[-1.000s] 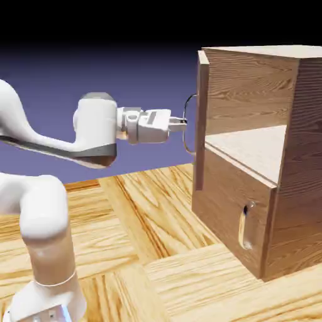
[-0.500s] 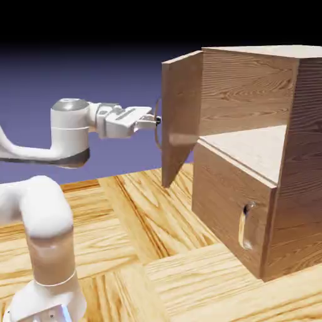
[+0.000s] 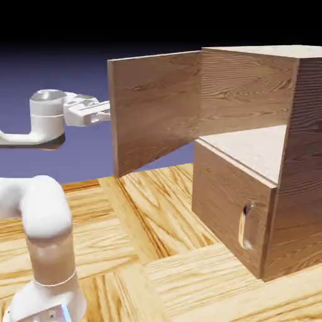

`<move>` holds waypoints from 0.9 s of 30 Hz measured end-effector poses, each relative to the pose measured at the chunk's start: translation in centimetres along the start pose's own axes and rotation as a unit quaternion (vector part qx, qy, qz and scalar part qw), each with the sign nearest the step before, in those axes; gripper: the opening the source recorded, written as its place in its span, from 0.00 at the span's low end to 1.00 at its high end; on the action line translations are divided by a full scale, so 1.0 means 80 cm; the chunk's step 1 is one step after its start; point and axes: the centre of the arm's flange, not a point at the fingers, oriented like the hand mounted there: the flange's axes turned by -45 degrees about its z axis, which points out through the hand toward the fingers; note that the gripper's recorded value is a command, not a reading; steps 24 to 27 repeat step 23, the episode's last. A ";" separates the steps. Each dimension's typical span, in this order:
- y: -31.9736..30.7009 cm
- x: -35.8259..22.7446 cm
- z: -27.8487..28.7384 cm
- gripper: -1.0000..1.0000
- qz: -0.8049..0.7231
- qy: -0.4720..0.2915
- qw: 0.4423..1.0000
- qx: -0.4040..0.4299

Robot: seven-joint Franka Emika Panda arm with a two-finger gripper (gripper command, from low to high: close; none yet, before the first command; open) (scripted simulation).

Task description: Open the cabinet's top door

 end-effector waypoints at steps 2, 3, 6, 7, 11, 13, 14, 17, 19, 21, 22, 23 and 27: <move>-0.009 0.000 -0.022 0.00 0.000 0.000 1.000 -0.023; -0.014 0.000 -0.033 0.00 0.000 0.000 0.999 -0.034; -0.029 0.000 -0.063 0.00 0.000 0.000 0.998 -0.066; -0.034 0.000 -0.072 0.00 0.000 0.000 0.997 -0.077; -0.056 0.000 -0.108 0.00 0.000 0.000 0.993 -0.116; -0.067 0.000 -0.124 0.00 0.000 0.000 0.991 -0.135; -0.073 0.000 -0.132 0.00 0.000 0.000 0.990 -0.144; -0.090 0.000 -0.153 0.00 0.000 0.000 0.985 -0.171; -0.102 0.000 -0.167 0.00 0.000 0.000 0.982 -0.187; -0.113 0.000 -0.179 0.00 0.000 0.000 0.979 -0.203; -0.119 0.000 -0.185 0.00 0.000 0.000 0.977 -0.211; -0.124 0.000 -0.190 1.00 0.000 0.000 0.976 -0.218; -0.124 0.000 -0.190 1.00 0.000 0.000 0.976 -0.218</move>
